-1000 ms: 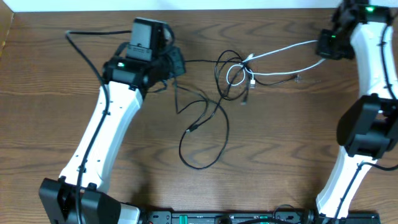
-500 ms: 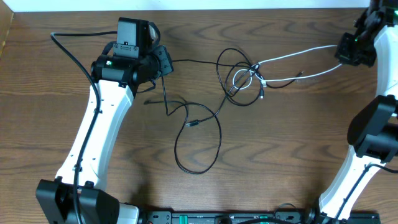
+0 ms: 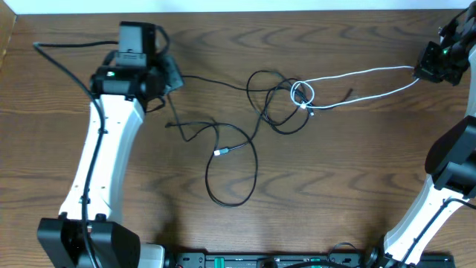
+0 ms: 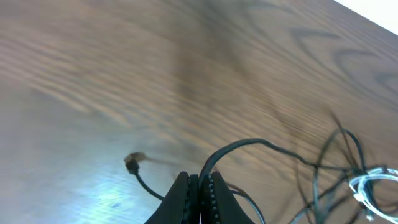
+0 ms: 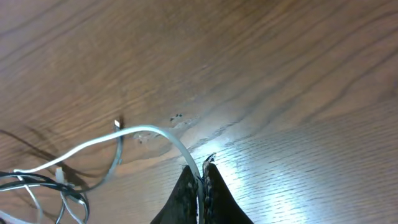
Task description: Untangle cables
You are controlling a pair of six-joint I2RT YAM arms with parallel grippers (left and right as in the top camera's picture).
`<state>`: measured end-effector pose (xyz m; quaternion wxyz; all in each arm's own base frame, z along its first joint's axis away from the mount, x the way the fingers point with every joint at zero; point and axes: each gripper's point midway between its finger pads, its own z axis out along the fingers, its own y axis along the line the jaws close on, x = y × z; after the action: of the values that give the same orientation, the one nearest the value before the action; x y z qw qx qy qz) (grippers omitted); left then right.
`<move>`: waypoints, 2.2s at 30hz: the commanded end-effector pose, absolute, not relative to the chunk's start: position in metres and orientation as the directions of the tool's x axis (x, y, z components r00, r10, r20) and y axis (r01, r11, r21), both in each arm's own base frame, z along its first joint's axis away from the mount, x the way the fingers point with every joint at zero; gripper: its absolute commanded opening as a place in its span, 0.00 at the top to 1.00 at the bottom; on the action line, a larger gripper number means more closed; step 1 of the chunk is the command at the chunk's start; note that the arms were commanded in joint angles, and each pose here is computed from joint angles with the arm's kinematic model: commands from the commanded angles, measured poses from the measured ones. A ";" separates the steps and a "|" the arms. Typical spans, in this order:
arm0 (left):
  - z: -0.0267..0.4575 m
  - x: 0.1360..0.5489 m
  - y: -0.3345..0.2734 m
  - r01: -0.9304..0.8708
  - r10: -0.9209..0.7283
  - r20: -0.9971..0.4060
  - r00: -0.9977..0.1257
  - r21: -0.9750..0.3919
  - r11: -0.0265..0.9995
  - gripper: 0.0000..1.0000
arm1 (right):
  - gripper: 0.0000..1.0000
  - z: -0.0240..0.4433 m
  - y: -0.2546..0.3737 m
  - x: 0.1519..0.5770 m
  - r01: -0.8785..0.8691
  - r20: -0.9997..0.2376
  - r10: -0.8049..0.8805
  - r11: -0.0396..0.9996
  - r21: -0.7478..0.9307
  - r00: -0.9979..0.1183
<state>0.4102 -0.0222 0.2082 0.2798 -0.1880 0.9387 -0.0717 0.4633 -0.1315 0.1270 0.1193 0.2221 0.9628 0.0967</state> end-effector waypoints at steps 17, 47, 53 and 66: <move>0.217 0.406 0.024 -0.375 -0.400 -0.545 -0.737 -0.163 0.913 0.93 | 0.99 0.126 -0.213 0.429 0.657 -0.219 0.642 0.754 0.011 -0.734; 0.203 0.432 -0.083 -0.061 -0.292 -0.459 -0.839 -0.453 0.890 0.86 | 0.99 0.351 0.088 0.464 -0.417 -0.670 -0.032 0.805 0.423 -0.741; 0.202 0.441 -0.103 -0.006 -0.260 -0.484 -0.835 -0.464 0.886 0.78 | 0.99 0.485 0.108 0.402 -0.566 -0.888 -0.031 0.781 0.265 -0.459; 0.177 0.444 -0.165 0.126 -0.141 -0.471 -0.871 -0.491 0.862 0.48 | 0.99 0.542 0.065 0.351 -0.412 -0.929 0.097 0.876 0.250 -0.357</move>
<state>0.4441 -0.1506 0.1776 0.2582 -0.0284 0.9356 -0.2391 0.3141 0.0814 0.5791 0.6042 -0.1534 0.7454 0.2364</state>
